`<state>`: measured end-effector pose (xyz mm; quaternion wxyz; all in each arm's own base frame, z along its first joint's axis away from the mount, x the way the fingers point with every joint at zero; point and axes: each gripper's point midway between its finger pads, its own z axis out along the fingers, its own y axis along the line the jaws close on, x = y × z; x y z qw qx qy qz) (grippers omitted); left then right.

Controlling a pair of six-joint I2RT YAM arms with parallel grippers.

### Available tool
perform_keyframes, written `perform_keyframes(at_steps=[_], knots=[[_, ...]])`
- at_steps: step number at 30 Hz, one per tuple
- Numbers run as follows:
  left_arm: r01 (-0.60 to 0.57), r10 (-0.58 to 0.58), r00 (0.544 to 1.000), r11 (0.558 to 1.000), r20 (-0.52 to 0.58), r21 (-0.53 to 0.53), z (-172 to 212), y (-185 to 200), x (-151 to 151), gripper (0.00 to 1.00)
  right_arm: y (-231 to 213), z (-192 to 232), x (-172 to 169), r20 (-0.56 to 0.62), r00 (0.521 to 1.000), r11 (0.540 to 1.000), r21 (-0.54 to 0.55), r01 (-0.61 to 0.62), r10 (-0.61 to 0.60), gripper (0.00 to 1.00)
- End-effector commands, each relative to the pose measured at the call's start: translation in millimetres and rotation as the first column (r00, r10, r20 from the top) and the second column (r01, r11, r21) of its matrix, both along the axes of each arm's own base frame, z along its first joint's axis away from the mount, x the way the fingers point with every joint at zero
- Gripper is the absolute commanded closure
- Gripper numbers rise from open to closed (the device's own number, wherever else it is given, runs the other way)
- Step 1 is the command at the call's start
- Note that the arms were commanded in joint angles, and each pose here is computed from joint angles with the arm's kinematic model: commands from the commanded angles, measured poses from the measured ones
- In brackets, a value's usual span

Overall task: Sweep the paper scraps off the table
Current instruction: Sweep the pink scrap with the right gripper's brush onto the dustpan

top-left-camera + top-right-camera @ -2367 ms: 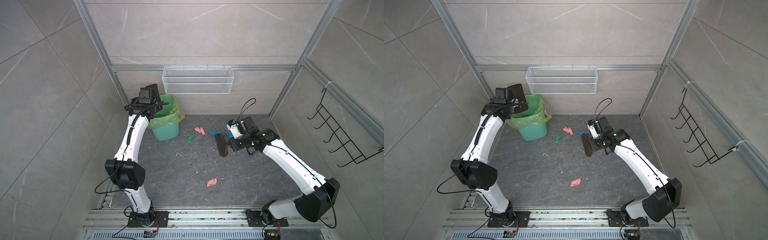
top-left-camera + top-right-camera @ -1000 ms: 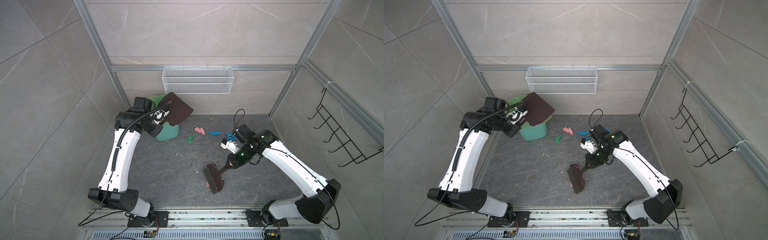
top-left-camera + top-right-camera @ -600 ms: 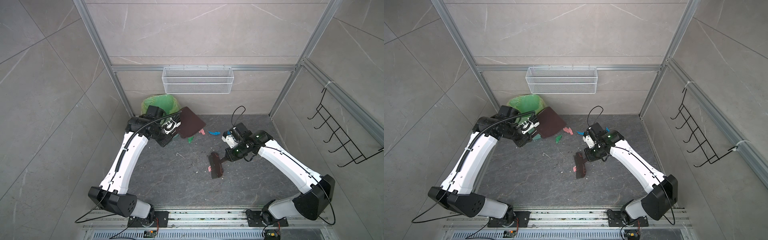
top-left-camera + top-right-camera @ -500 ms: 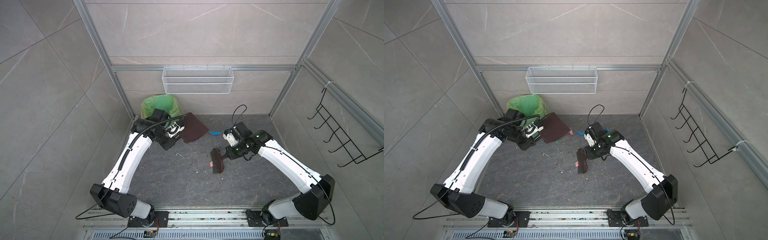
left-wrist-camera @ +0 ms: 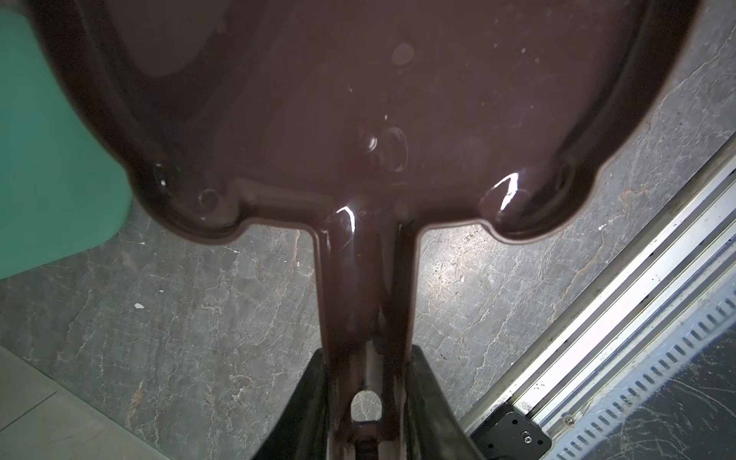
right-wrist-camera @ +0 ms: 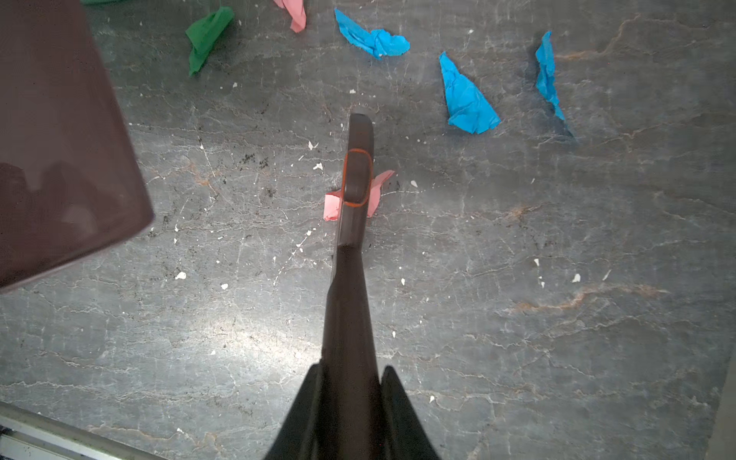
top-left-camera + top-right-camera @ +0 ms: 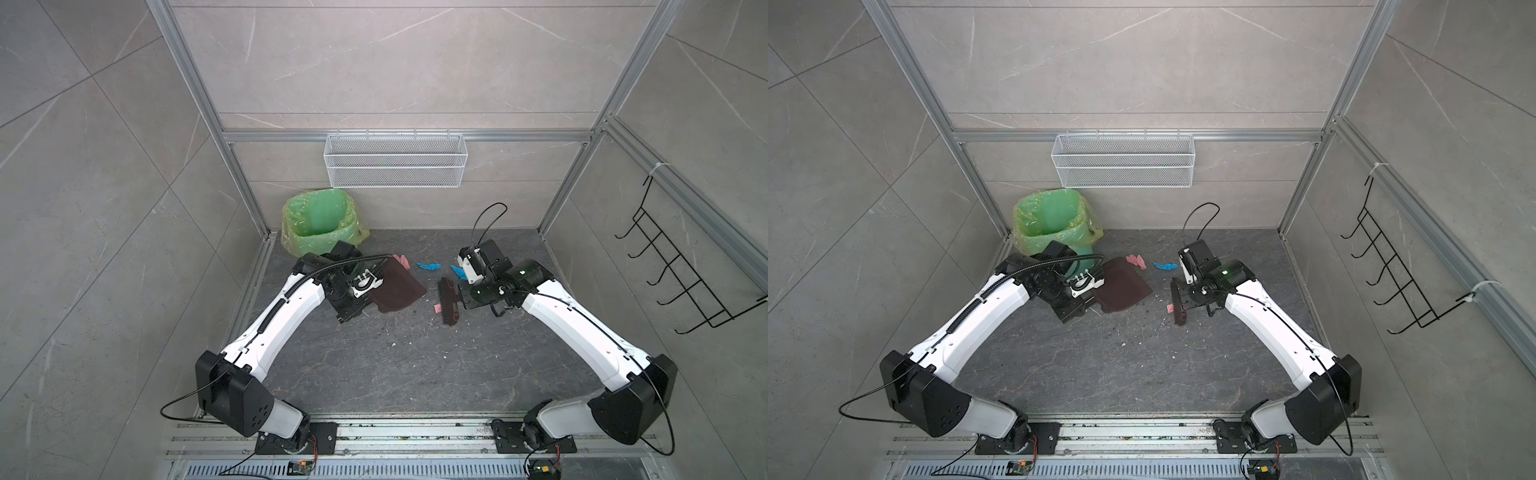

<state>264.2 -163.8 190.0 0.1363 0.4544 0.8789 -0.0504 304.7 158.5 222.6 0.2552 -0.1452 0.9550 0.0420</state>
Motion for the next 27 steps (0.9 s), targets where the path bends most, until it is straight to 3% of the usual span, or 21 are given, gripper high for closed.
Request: perform_keyframes(at_steps=[1, 9, 18, 27], knots=[[-0.006, 0.006, 1.0, 1.0, -0.015, 0.001, -10.9, -9.6, 2.9, 1.0, -7.0, 36.2, 3.6, 0.119, 0.993, 1.0, 0.016, 0.002, -0.003, 1.0], [0.0, 0.005, 0.998, 0.997, -0.07, 0.079, -45.0, -10.6, 3.9, 1.0, -12.4, 61.1, -0.9, 0.185, 0.983, 0.997, 0.075, -0.007, -0.007, 1.0], [0.039, -0.019, 0.992, 0.986, -0.122, 0.163, -77.6, -18.7, 0.1, 1.0, -52.7, 58.1, 26.0, 0.243, 0.965, 0.973, -0.18, 0.144, -0.098, 1.0], [0.08, -0.041, 0.985, 0.969, -0.168, 0.235, -101.3, -24.0, -4.2, 1.0, -32.8, 28.2, 39.2, 0.131, 0.991, 0.972, -0.232, 0.026, 0.005, 1.0]])
